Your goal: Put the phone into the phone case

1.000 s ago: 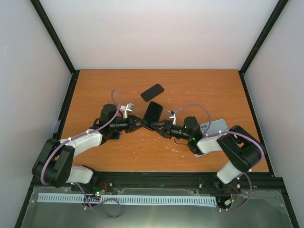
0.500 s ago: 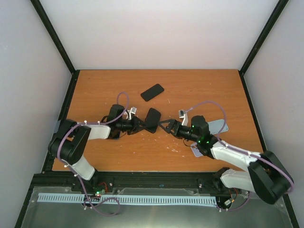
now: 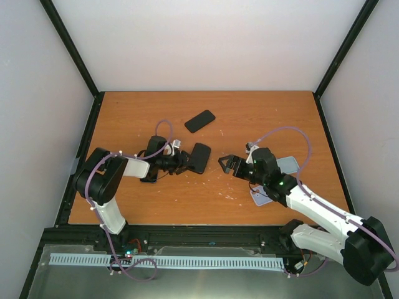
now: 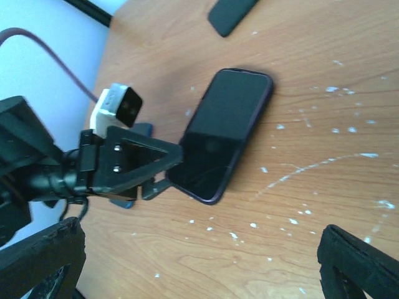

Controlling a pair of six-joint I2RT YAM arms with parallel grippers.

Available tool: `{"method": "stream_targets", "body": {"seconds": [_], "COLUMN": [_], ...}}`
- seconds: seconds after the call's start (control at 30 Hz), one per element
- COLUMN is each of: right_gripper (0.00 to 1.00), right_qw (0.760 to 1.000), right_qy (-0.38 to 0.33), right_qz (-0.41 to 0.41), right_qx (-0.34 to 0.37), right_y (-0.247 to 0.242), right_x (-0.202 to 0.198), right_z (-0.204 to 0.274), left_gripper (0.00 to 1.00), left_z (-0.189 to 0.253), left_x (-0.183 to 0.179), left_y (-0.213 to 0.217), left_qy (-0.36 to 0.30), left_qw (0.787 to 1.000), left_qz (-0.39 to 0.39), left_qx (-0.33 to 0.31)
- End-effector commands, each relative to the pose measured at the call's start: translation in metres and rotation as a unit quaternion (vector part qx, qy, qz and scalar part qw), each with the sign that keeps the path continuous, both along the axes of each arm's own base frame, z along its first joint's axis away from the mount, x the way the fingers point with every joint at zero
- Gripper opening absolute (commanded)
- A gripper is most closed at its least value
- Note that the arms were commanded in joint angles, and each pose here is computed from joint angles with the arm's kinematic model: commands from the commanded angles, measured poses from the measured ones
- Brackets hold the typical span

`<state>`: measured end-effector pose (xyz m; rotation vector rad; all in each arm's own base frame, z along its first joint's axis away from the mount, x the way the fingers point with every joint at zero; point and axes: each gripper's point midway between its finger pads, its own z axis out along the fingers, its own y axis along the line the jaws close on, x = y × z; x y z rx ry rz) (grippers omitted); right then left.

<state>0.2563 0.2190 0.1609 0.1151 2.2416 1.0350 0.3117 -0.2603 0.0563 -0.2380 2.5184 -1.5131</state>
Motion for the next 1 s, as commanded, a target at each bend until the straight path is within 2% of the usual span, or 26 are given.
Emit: {"method": "stream_targets", "body": {"seconds": [0.0,0.2,0.3,0.4,0.53,0.63,0.73,0.77,0.87,0.97], "right_gripper": [1.00,1.00,1.00,1.00,0.93,0.80,0.59,0.48,0.27,0.20], "right_qw": [0.997,0.988,0.980,0.968,0.946,0.932,0.918,0.915,0.907,0.899], "right_qy": [0.021,0.049,0.076,0.112,0.157,0.175,0.193,0.198,0.215,0.233], "right_qz": [-0.042,-0.102,-0.137,-0.182,-0.238,-0.274,-0.303,-0.308,-0.322,-0.331], "right_qx": [-0.069,-0.102,-0.119,-0.136,-0.153,-0.162,-0.168,-0.169,-0.166,-0.166], "right_y": [-0.022,-0.046,-0.057,-0.073,-0.092,-0.106,-0.119,-0.122,-0.131,-0.137], "right_x": [0.005,0.005,0.005,0.001,-0.010,-0.015,-0.019,-0.020,-0.023,-0.025], "right_z": [-0.011,-0.017,-0.020,-0.027,-0.039,-0.048,-0.058,-0.061,-0.072,-0.085], "left_gripper": [0.56,0.79,0.97,1.00,1.00,1.00,1.00,1.00,0.99,0.99], "left_z": [0.010,0.012,0.014,0.015,0.015,0.016,0.019,0.021,0.023,0.025], "left_x": [0.011,0.009,0.009,0.012,0.020,0.024,0.027,0.028,0.029,0.031], "left_y": [0.003,0.018,0.026,0.037,0.056,0.073,0.092,0.099,0.121,0.146], "left_qy": [-0.031,-0.029,-0.033,-0.035,-0.033,-0.030,-0.029,-0.028,-0.022,-0.016], "left_qw": [0.999,0.997,0.994,0.990,0.978,0.966,0.955,0.951,0.945,0.942], "left_qz": [0.013,0.039,0.052,0.072,0.104,0.121,0.137,0.144,0.159,0.183], "left_qx": [0.013,0.059,0.085,0.118,0.180,0.225,0.262,0.273,0.284,0.282]}}
